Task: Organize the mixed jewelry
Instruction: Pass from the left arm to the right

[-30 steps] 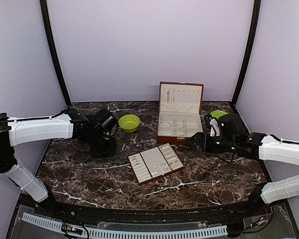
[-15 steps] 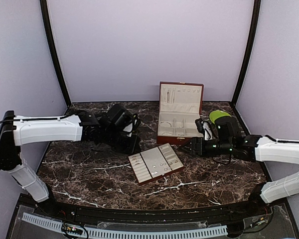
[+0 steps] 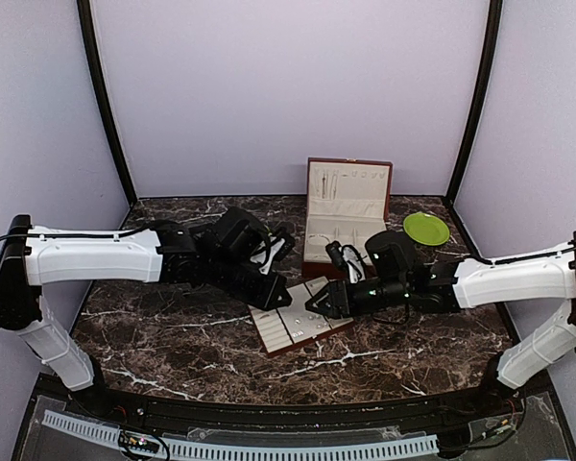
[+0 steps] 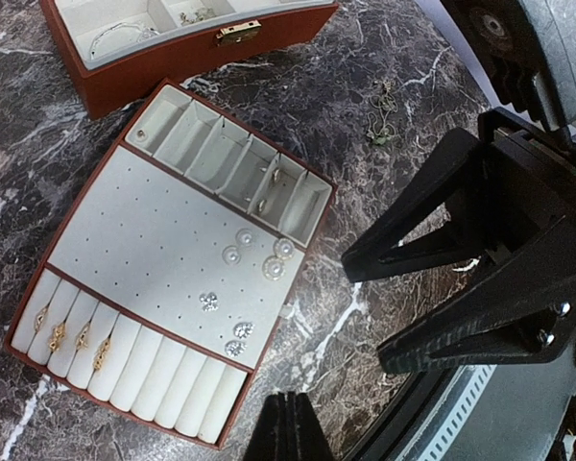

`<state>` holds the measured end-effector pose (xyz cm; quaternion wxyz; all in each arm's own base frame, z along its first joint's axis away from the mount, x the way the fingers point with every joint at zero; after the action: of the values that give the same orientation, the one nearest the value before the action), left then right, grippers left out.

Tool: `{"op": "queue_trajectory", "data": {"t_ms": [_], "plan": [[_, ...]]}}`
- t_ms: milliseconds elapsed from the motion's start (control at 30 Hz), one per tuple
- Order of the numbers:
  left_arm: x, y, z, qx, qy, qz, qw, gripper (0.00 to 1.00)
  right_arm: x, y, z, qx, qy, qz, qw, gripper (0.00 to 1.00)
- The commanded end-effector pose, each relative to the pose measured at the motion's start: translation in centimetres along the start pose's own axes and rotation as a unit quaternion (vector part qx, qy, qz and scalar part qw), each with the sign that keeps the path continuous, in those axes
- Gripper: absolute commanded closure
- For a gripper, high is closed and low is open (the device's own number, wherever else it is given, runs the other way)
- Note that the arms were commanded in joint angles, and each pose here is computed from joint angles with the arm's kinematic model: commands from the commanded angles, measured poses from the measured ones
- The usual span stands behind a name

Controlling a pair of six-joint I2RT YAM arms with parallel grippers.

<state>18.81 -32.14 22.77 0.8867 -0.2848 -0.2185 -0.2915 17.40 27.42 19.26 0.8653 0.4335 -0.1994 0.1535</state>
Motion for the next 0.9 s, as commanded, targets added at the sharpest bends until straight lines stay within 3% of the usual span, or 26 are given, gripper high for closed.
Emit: {"op": "queue_trajectory", "data": {"t_ms": [0,867], "plan": [[0.3,-0.7,0.2,0.001,-0.007,-0.021,1.0,1.0,1.0,1.9,-0.5,0.037,-0.017,0.033,0.999,0.59],[0.1,-1.5,0.1,-0.008,-0.011,-0.028,1.0,1.0,0.8,3.0,-2.3,0.063,0.009,0.06,0.996,0.77]]}}
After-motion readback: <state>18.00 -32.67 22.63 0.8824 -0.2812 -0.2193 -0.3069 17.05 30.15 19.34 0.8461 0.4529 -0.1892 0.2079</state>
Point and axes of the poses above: each gripper's point midway between its finger pads, its own z axis back along the fingers, its own y axis along the line the jaws close on, x = y × z, the point moved 10 cm from there along z, back along the fingers, and after that the axes turned 4 degrees about -z, right-handed, at the moved point
